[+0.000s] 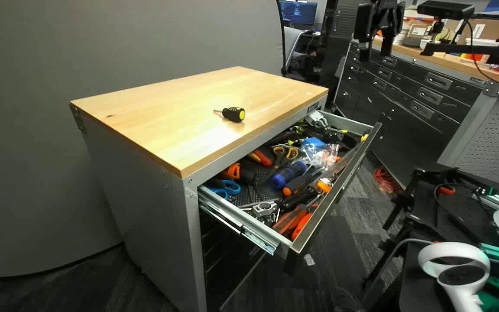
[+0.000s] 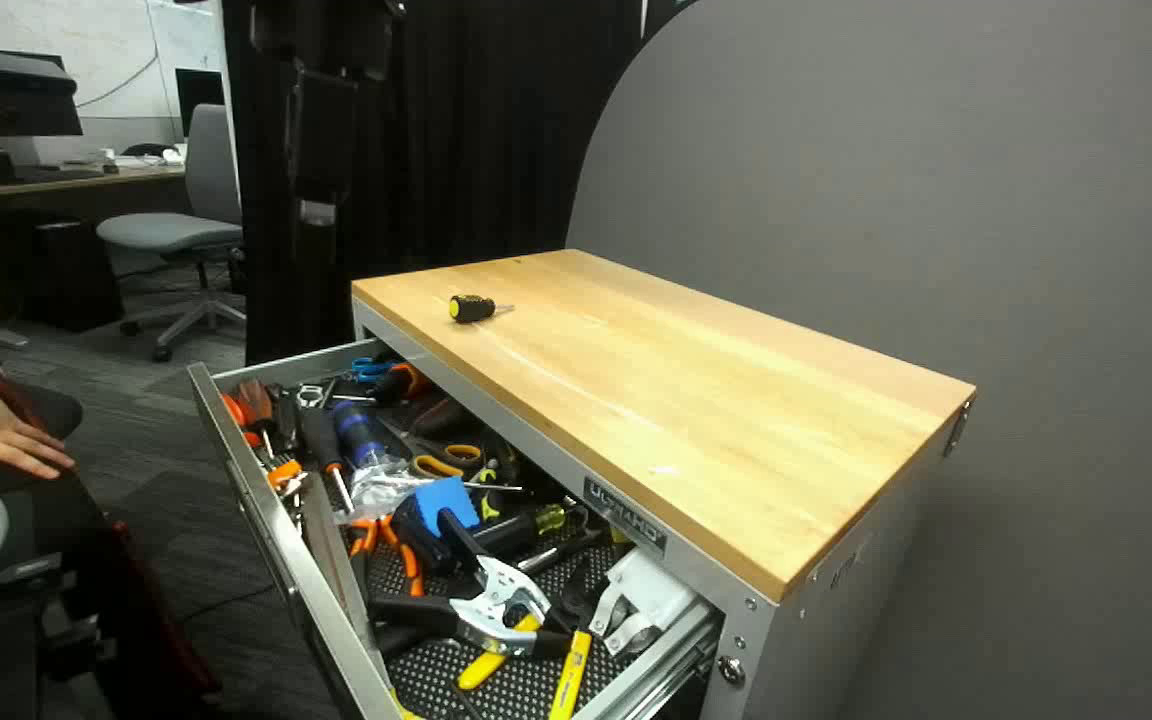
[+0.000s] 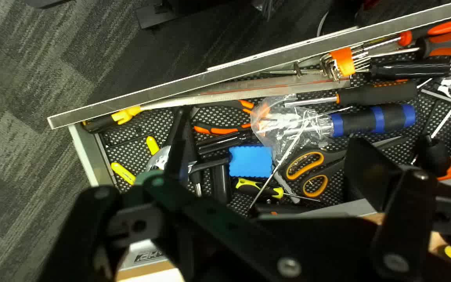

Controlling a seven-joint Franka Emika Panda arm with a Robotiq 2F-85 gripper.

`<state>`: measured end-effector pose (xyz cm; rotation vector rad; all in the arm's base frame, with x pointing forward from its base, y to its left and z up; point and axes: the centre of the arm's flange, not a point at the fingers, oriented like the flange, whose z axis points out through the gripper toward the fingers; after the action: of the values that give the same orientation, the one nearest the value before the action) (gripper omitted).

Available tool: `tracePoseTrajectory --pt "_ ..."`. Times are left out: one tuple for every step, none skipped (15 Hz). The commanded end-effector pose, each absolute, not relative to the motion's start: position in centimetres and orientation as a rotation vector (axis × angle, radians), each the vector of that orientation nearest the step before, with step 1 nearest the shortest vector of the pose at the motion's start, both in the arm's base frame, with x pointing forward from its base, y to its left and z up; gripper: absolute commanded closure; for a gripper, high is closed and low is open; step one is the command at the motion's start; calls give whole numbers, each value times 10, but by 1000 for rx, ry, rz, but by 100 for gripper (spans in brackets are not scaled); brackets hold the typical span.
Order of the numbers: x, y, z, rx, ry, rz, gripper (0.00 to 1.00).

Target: Put the screw driver inside the drawer and close it

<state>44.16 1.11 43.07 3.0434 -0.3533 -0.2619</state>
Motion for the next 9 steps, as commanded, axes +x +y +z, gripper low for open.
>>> tracePoseTrajectory --pt "442 11 432 3044 -353 -256 0" --pt "443 11 434 3046 -354 -249 0" --pt "444 11 436 3047 -354 -244 0" --pt "444 11 436 3047 -354 -241 0" --pt "445 11 437 3047 -354 -240 0" --pt "445 11 437 3047 -354 -240 0" --pt "445 11 437 3047 -354 -240 0" --pt "457 16 429 3064 -358 -225 0" --pt "466 24 423 3071 -343 -213 0"
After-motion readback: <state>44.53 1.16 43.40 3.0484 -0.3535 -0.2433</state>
